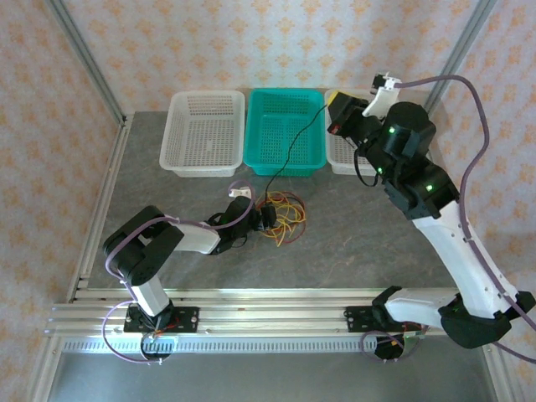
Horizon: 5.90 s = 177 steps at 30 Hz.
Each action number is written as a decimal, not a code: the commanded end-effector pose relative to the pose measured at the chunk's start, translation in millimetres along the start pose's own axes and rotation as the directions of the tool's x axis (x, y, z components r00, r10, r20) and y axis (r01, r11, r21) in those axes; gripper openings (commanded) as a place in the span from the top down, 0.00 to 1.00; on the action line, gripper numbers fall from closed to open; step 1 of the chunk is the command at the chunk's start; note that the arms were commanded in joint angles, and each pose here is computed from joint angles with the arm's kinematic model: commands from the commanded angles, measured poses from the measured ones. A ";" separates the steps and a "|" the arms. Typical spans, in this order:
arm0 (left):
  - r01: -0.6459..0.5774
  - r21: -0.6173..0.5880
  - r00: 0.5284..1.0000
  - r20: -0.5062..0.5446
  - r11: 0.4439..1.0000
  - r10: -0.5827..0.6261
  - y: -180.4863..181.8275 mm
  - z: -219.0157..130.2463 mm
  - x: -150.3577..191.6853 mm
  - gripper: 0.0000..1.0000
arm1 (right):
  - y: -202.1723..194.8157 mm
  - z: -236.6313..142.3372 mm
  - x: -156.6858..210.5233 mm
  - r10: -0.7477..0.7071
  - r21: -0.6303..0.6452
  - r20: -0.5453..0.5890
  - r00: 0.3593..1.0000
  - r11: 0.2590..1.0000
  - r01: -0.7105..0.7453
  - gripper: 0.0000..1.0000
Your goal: Untangle the cables
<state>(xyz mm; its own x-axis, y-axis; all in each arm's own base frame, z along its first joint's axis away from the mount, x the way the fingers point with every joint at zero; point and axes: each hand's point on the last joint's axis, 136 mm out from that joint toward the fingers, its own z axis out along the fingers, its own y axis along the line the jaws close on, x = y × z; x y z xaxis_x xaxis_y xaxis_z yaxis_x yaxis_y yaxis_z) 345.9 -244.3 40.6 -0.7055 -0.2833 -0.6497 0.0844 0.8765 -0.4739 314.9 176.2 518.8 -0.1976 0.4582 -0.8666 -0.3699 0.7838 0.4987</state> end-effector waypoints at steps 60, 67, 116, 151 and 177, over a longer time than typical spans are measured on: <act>-0.139 0.215 0.965 0.250 0.967 0.083 -164.7 -53.3 -172.8 0.09 | -46.3 -3.5 -52.3 -0.224 0.280 0.158 0.962 0.944 0.173 1.00; -0.193 0.212 0.953 0.274 0.958 0.132 -194.3 -41.0 -201.0 0.01 | -68.7 11.9 -78.1 -0.236 0.326 0.186 0.954 0.930 0.167 1.00; -0.243 0.215 0.960 0.196 0.946 0.202 -221.1 70.9 -199.4 0.01 | -360.3 203.4 32.4 0.068 0.593 -0.104 0.992 0.805 0.007 1.00; -0.266 0.200 0.958 0.162 0.943 0.236 -184.3 -27.9 -150.1 0.01 | -290.3 110.5 57.9 0.088 0.521 -0.190 0.978 0.853 0.024 0.50; -0.072 0.041 0.997 0.036 0.997 0.070 -63.5 -81.2 -38.2 0.01 | -189.0 7.3 283.0 0.196 0.407 -0.499 0.844 0.913 0.029 0.59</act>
<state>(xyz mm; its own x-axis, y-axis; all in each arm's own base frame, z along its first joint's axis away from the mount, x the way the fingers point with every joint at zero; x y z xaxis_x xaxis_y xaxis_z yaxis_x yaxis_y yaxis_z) 311.8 -265.3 142.6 -0.6896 -0.1799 -0.7015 0.2099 0.8774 -0.4314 339.1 156.0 174.0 -0.7188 0.2883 -0.6326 0.0162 0.9167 0.3993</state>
